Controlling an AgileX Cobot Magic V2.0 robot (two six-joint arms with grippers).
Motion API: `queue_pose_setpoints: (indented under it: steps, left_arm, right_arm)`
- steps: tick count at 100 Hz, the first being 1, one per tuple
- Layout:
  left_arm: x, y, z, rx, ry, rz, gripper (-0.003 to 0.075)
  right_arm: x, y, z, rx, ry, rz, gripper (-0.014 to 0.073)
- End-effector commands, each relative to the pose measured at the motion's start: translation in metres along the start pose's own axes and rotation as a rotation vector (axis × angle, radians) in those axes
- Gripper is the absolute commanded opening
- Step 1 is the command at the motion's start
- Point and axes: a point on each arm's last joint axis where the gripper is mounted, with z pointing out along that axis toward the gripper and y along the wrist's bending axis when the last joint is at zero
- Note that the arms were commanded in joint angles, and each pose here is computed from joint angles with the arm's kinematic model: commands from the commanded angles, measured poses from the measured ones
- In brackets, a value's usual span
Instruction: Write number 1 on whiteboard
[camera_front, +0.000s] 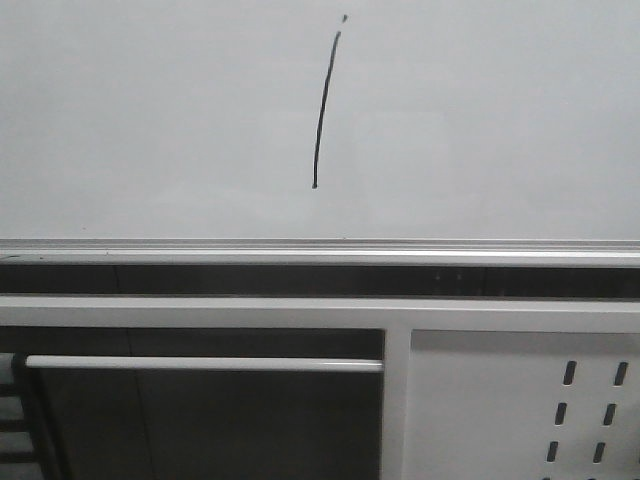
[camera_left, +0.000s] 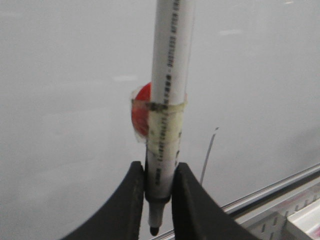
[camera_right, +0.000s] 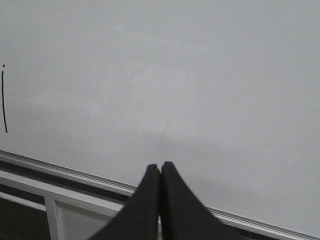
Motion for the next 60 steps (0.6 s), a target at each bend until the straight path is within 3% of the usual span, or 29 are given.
queue_pose_setpoints:
  steps: [1, 12, 30, 43, 60]
  left_arm:
    - [-0.008, -0.008, 0.011, 0.082, -0.126, -0.012, -0.0018]
    - [0.006, -0.010, 0.025, 0.089, -0.079, -0.023, -0.0018]
    - [0.020, -0.010, 0.044, 0.077, -0.157, -0.062, -0.0018]
    - [0.037, -0.009, 0.060, 0.056, -0.120, -0.091, -0.0018]
    - [0.052, -0.010, 0.070, 0.033, -0.167, -0.141, -0.0018]
  right_arm:
    - [-0.013, -0.002, -0.006, 0.008, -0.108, -0.016, -0.0050]
    - [-0.013, -0.002, -0.006, 0.008, -0.108, -0.016, -0.0050]
    - [-0.013, -0.002, -0.006, 0.008, -0.108, -0.016, -0.0050]
    - [-0.013, -0.002, -0.006, 0.008, -0.108, -0.016, -0.0050]
    - [-0.013, -0.002, -0.006, 0.008, -0.108, -0.016, -0.0050]
